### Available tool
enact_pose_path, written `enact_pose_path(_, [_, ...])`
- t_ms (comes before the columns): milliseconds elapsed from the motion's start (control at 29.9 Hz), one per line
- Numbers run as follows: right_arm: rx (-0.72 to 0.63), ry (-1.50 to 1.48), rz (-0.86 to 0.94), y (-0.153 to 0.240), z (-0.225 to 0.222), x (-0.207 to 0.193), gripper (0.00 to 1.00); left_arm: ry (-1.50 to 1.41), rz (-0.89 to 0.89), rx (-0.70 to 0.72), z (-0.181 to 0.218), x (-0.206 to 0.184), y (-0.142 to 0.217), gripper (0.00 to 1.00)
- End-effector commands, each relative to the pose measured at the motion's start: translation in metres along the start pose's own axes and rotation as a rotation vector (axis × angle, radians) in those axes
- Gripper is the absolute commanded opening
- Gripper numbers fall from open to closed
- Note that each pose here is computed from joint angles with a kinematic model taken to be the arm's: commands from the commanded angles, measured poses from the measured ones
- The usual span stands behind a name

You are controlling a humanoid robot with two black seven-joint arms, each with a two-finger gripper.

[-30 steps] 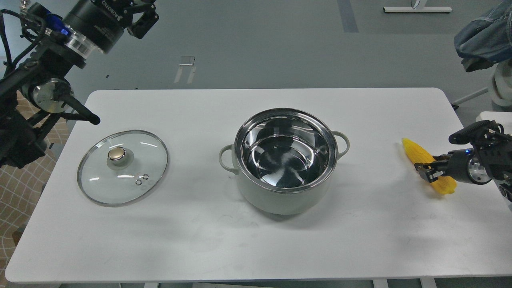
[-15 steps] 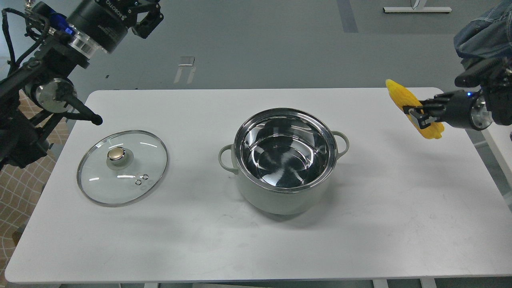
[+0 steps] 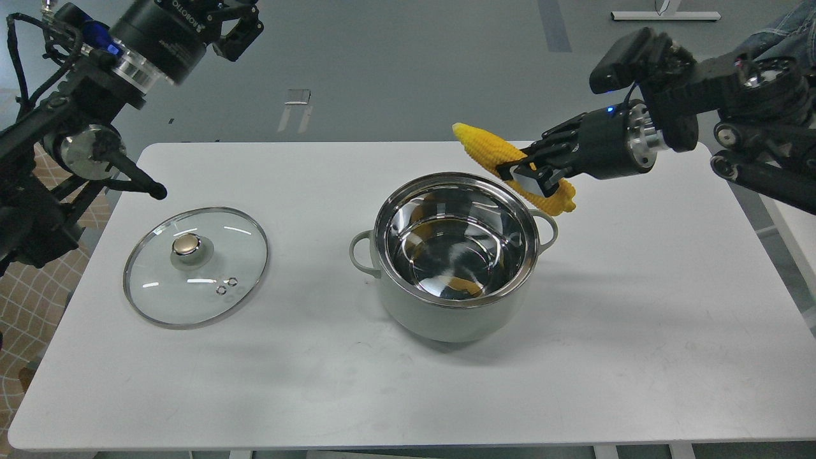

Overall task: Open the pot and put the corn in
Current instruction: 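Lift the corn cob and carry it over the open pot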

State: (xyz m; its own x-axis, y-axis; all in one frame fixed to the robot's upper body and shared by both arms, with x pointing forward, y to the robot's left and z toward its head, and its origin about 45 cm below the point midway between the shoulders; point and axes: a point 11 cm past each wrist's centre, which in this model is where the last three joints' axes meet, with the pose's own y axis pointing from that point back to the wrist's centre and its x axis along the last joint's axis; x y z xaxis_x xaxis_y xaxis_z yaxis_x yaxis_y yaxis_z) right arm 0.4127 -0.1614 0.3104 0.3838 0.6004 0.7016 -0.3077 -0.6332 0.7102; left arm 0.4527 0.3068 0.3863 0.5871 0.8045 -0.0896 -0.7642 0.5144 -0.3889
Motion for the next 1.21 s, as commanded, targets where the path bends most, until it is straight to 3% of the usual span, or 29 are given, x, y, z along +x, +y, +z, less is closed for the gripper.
enact_pose_path(0, [0.04,0.031,-0.052,-0.023,-0.015,-0.003,0.13,0.002,-0.001,0.001,0.0,0.0,0.0,0.95])
enact_pose_path(368, [0.04,0.041,-0.102,-0.055,-0.017,-0.012,0.22,0.002,-0.004,-0.009,0.004,0.0,-0.001,0.95])
enact_pose_path(904, [0.05,0.041,-0.104,-0.06,-0.019,-0.019,0.77,0.004,-0.003,-0.012,0.004,0.0,-0.001,0.95])
enact_pose_path(1172, [0.07,-0.016,-0.049,-0.061,-0.022,-0.011,0.86,0.003,-0.001,-0.017,0.006,0.0,-0.001,0.95])
